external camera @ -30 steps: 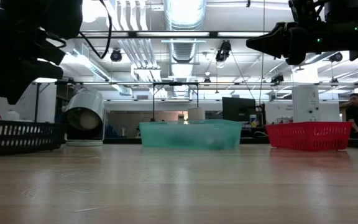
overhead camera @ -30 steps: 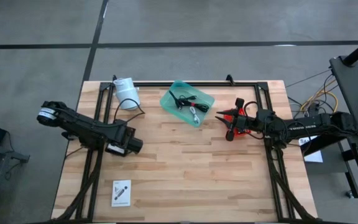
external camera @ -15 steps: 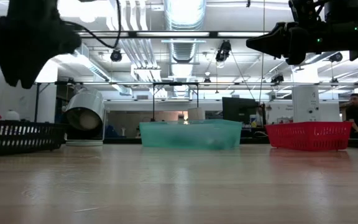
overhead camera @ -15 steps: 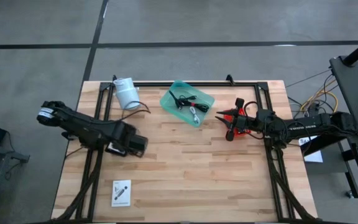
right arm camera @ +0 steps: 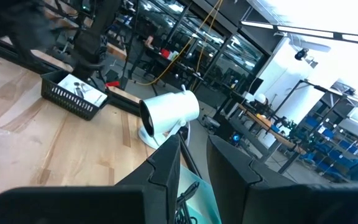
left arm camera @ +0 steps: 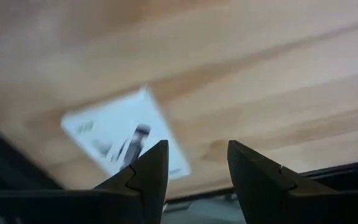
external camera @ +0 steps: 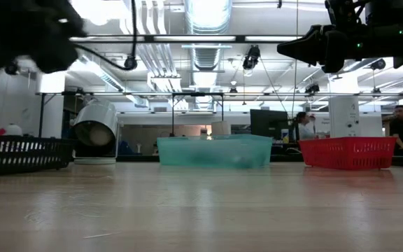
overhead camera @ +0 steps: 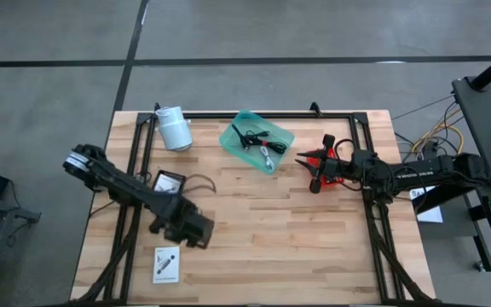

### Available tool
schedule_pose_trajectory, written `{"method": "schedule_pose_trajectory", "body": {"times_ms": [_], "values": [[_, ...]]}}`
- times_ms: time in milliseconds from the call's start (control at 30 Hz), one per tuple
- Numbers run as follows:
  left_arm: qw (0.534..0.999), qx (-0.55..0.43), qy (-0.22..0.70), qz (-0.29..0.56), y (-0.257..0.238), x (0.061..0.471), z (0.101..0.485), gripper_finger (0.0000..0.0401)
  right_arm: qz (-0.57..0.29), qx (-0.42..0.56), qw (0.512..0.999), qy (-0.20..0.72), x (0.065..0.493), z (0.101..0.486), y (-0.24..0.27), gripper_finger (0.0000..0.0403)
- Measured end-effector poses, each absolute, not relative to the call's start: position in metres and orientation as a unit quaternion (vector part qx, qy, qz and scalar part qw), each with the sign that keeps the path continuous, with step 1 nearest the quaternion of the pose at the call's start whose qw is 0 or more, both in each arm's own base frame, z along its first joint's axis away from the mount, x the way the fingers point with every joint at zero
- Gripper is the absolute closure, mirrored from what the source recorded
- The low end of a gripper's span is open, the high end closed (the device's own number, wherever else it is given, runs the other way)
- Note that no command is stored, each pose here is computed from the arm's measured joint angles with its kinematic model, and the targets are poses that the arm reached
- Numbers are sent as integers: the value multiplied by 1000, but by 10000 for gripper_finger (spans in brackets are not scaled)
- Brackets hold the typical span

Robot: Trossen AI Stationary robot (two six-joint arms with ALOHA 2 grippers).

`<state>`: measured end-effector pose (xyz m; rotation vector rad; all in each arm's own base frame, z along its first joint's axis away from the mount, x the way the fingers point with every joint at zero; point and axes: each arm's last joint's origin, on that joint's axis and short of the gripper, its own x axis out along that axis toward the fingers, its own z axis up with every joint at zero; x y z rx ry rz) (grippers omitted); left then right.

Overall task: Pick and place items into bin
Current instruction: Put the white card reader box into the black bin

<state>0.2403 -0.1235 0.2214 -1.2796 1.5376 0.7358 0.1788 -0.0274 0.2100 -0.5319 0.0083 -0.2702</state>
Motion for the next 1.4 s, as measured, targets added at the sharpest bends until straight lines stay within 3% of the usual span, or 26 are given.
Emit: {"method": "schedule_pose_trajectory", "body": {"times_ms": [267,567,800,1067,1400], "values": [[417,-499,684,330,-170,220,204,253,-133,-260,956,4,179,210,-27,335],[389,-519,626,433,-193,175,204,253,-133,-260,956,4,179,210,-27,335],[420,-494,617,447,-193,165,190,253,-133,-260,956,4,179,210,-27,335],[416,-478,616,467,-186,158,175,253,-133,-260,956,4,179,210,-27,335],[424,-490,627,432,-193,161,166,253,-133,-260,956,4,179,210,-27,335]]}}
